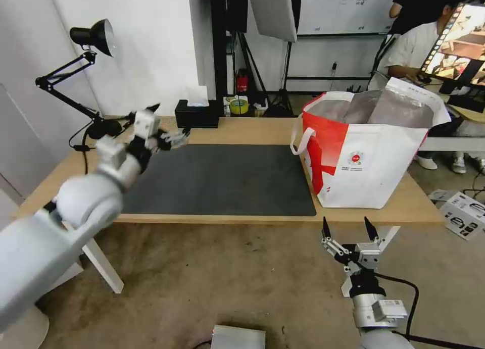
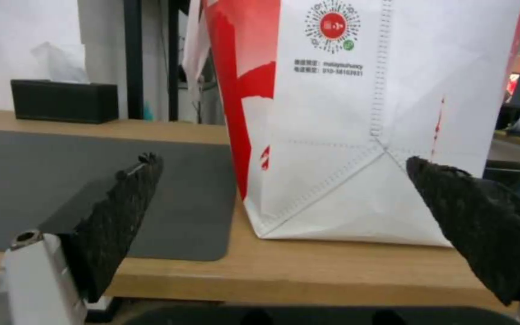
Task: Pick up the trash from the table and place it into the takeout bag.
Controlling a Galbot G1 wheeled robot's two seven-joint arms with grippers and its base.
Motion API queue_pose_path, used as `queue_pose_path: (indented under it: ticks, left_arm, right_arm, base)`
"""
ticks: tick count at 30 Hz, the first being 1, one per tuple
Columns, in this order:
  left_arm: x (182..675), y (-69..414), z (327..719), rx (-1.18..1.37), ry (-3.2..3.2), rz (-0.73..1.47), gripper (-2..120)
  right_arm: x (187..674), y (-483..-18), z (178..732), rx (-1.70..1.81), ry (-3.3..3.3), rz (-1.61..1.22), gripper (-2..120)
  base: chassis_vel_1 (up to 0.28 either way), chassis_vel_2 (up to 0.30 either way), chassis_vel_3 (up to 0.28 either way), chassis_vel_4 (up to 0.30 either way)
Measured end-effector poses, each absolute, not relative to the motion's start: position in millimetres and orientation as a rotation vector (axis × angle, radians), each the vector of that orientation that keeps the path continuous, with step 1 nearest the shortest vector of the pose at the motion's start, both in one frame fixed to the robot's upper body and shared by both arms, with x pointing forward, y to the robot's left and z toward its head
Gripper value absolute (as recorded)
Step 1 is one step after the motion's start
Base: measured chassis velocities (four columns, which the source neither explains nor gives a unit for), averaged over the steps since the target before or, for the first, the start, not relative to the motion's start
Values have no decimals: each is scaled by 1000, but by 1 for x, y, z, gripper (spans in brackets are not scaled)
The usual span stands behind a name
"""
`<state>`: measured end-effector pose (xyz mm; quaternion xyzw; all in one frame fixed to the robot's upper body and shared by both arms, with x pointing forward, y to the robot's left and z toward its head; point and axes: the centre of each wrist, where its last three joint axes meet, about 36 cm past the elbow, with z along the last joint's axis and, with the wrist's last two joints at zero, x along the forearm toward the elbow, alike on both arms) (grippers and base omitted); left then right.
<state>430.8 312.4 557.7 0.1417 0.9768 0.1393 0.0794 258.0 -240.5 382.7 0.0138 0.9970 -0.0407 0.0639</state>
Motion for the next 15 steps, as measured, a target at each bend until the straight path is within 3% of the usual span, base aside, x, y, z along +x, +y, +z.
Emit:
queue_pose_path:
  ticks: [15]
  left_arm:
    - [341, 344, 468, 167, 2946, 312, 100]
  right_arm:
    - [254, -245, 368, -15, 3014, -198, 100]
  base:
    - [0, 0, 0, 0]
